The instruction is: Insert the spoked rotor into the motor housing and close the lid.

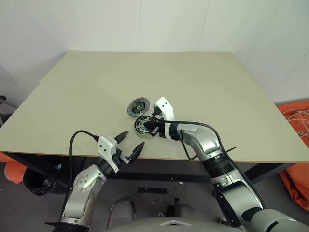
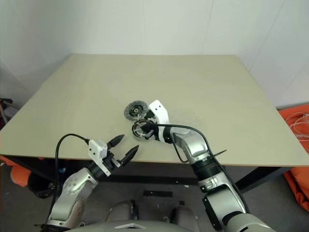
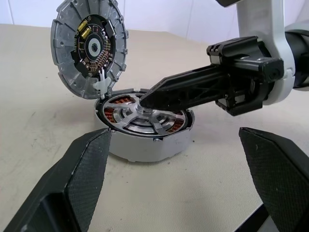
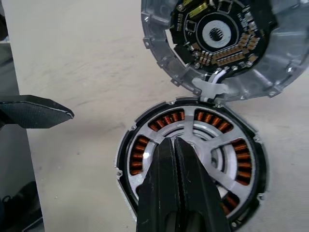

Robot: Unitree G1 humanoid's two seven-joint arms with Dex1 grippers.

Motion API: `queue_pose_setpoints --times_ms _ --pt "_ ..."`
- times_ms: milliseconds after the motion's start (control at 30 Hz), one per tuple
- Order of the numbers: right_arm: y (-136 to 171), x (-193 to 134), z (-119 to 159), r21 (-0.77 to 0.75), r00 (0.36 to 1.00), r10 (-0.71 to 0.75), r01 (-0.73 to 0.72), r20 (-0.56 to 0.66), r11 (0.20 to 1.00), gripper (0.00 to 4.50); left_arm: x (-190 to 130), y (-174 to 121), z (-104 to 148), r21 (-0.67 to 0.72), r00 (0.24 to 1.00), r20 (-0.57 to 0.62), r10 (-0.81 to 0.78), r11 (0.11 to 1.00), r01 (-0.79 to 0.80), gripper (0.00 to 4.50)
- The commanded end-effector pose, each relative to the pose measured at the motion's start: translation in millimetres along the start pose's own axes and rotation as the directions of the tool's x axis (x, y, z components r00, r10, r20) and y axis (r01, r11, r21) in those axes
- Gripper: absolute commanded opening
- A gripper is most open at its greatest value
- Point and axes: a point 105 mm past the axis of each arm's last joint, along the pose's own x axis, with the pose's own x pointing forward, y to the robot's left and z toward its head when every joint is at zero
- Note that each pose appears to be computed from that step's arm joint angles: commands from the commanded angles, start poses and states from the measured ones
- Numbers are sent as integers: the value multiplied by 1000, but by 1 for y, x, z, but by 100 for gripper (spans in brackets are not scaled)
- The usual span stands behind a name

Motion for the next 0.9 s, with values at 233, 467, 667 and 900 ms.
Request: queue_pose_setpoints --times_ms 233,467,667,900 --pt "17 -19 49 -392 981 194 -184 -14 902 1 6 -2 11 22 999 49 -15 1000 14 450" --pt "20 -25 48 -558 942 285 -336 -179 759 1 8 -3 11 21 998 54 -14 1000 13 450" --pt "16 -20 51 -641 914 297 -405 -276 652 160 8 -4 12 21 998 62 -7 1000 6 450" --pt "9 -18 47 -694 893 276 -449 -355 563 357 9 -3 14 22 998 69 5 1000 -7 450"
